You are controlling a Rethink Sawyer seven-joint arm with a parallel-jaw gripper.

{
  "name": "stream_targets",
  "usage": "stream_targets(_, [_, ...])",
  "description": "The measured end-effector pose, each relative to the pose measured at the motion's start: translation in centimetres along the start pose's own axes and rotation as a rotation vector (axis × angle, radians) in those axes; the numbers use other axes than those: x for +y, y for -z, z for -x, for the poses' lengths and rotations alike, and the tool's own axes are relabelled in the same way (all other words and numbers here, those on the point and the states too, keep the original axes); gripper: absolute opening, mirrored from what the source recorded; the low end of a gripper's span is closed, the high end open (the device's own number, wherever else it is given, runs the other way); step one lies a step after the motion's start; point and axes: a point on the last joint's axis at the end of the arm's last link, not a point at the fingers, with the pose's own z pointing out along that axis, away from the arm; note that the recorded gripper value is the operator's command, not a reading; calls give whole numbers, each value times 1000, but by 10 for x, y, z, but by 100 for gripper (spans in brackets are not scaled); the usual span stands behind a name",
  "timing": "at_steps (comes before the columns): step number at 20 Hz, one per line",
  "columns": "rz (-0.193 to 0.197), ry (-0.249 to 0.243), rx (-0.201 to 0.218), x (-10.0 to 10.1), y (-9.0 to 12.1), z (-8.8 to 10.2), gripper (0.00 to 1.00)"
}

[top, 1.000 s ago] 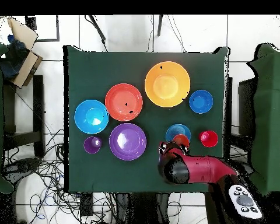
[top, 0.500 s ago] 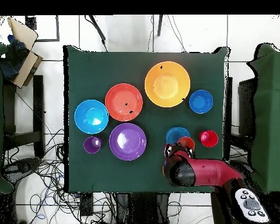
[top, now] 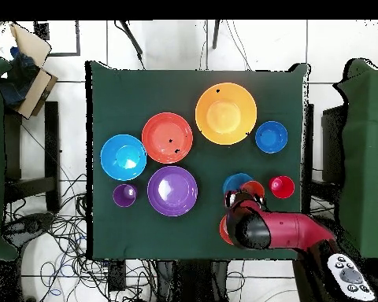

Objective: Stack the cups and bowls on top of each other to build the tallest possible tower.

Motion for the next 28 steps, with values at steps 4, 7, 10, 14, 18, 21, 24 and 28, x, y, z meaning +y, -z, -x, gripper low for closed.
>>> stream_targets(4, [33, 13, -20, 14, -1, 10, 0])
stream_targets(7, [66, 30, -40, 30, -1, 21, 0])
stream_targets(10, [90, 42, -51, 41, -1, 28, 0])
stream_targets(14, [108, 59, -43, 53, -1, 31, 0])
stream_targets(18, [108, 74, -36, 60, 0, 30, 0])
stream_targets(21, [96, 102, -24, 71, 0, 25, 0])
stream_targets(24, [82, 126, -14, 79, 1, 21, 0])
stream_targets(28, [64, 144, -1, 83, 2, 15, 0])
